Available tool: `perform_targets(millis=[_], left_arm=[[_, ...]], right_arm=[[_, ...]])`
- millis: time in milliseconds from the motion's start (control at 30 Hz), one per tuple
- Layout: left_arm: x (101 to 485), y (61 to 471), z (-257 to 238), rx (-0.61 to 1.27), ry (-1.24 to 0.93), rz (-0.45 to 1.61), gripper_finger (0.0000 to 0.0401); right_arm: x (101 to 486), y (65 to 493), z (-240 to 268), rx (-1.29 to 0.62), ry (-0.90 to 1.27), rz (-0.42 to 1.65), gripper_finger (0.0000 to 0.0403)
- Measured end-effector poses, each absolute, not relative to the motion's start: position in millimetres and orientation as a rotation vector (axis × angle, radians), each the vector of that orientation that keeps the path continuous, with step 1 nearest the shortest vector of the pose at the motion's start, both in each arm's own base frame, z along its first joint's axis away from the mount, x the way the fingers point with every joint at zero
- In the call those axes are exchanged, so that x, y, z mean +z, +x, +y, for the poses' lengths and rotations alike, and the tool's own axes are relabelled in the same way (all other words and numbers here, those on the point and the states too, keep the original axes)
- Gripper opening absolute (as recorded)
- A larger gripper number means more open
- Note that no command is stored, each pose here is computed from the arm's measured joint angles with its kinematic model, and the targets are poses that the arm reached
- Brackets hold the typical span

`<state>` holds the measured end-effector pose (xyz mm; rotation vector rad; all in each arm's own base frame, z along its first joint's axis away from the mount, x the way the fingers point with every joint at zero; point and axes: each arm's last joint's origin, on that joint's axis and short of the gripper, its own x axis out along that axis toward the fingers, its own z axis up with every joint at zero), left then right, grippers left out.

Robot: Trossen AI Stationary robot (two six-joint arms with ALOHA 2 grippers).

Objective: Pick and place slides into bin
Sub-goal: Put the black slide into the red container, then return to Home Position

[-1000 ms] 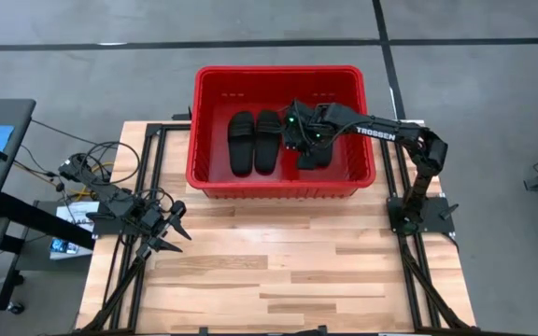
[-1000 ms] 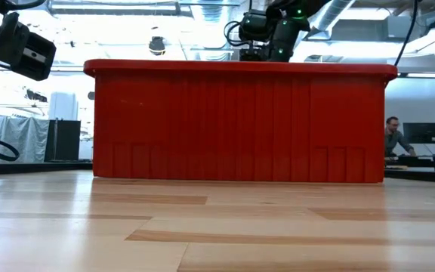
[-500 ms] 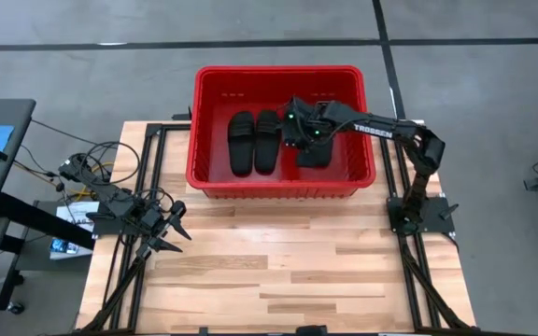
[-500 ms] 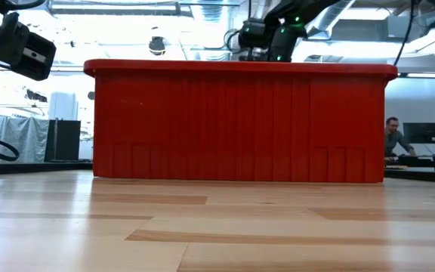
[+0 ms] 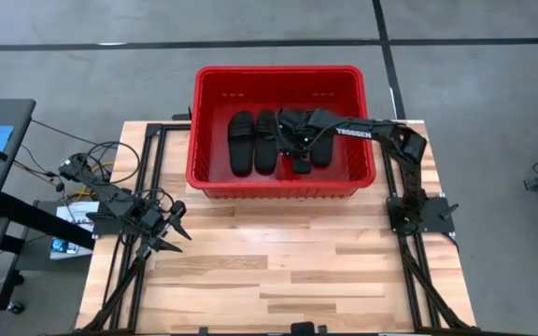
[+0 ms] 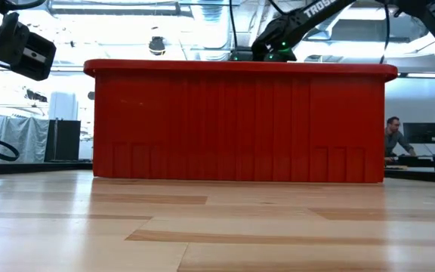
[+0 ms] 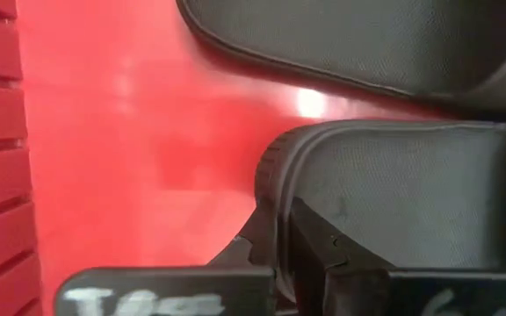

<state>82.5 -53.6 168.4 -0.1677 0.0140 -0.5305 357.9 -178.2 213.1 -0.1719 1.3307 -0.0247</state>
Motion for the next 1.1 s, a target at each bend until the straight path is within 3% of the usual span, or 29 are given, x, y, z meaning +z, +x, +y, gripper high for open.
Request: perform_targets(millis=[200, 800, 1100], left_arm=[[168.4, 82.5, -53.6, -0.53, -0.168, 0.014, 0.0178], [168.3, 82.5, -53.7, -0.531, -0.168, 0.014, 0.0178], [168.3, 82.5, -53.6, -0.53, -0.168, 0.014, 0.0178]], right_arm=[[203.6, 358.3, -179.5, 0.001, -0.137, 1.357, 0.0007], [203.7, 355.3, -180.3, 0.01, -0.087, 1.363, 0.0128], [232.1, 361.5, -183.6, 0.009, -0.119, 1.327, 0.0148]])
